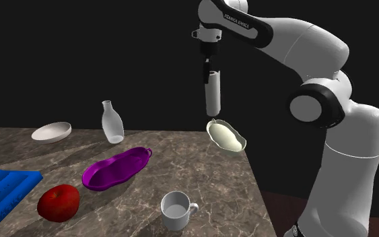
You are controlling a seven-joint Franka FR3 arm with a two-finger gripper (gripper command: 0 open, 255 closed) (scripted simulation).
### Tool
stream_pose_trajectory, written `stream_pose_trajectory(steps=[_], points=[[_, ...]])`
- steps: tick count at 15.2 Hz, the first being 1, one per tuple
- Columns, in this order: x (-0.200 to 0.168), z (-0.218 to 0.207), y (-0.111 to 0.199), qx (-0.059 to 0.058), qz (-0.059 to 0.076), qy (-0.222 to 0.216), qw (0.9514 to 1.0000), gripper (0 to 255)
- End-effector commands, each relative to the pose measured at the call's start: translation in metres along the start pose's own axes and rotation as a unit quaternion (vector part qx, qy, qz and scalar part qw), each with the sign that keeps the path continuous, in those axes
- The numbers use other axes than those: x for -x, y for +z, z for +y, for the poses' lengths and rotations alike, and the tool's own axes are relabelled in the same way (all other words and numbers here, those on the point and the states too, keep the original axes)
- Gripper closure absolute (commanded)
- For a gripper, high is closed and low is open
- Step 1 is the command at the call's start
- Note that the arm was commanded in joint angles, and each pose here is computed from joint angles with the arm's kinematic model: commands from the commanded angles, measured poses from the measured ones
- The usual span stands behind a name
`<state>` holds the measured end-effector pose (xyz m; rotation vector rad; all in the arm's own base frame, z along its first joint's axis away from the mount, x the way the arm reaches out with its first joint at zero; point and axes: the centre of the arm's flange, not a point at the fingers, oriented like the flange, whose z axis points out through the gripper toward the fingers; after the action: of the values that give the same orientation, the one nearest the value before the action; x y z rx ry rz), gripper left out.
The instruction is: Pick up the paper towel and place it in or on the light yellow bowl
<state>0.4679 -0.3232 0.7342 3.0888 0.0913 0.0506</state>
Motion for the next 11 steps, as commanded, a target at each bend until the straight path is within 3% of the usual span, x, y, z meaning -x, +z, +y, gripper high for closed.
stream_pose_trajectory(steps=[1,8,11], points=[[0.025,0.014,-0.008,0.000,0.000,0.000,1.0000,255],[0.098,0.059,-0.033,0.000,0.000,0.000,1.0000,255],[0.099,0.058,-0.017,0.000,0.000,0.000,1.0000,255]])
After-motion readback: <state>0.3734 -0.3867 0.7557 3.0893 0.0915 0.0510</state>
